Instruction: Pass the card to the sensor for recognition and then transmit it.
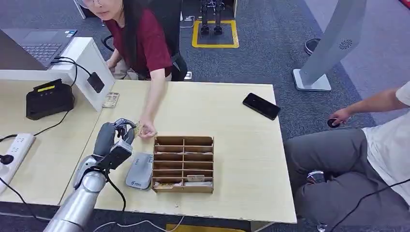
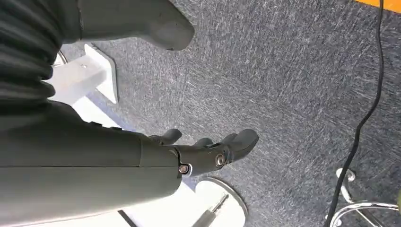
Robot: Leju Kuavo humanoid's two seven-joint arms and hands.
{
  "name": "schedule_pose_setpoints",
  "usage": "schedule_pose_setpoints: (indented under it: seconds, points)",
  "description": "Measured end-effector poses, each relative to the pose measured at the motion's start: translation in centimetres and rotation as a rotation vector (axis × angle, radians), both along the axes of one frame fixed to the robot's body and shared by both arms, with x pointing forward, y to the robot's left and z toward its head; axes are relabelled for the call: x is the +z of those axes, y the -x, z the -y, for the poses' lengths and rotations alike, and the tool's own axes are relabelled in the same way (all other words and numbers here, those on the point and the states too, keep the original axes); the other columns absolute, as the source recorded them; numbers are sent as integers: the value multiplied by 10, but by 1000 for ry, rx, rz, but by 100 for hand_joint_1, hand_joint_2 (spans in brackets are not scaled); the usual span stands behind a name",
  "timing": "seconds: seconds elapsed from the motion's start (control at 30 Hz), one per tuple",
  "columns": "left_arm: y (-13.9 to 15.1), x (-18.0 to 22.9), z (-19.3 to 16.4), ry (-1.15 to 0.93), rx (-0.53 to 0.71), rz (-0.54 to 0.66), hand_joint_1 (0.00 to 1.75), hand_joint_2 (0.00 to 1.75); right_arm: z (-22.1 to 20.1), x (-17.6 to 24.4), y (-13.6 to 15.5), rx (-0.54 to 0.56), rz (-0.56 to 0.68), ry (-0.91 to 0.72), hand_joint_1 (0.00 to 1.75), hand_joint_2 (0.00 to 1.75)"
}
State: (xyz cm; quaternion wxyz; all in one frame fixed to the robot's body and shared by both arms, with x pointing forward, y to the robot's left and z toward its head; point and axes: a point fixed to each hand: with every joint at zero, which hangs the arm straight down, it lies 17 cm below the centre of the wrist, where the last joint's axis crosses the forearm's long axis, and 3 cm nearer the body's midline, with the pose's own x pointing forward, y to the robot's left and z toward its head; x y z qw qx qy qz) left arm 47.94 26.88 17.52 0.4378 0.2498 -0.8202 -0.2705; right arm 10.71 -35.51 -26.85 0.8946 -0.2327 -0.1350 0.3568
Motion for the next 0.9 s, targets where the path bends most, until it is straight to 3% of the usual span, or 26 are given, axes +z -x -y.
schedule_pose_setpoints:
  seconds: [0.2, 0.4, 0.9]
  points:
    - [0, 5, -7, 93, 4, -20, 175, 175, -2, 0, 2, -8, -2, -4, 0, 175]
    - [2, -14, -23, 220, -10, -144, 175, 175, -1, -1, 4, -29, -5, -5, 0, 175]
    - [21, -69, -52, 139, 39, -268, 175, 175, 0, -1, 7, -35, -5, -1, 0, 175]
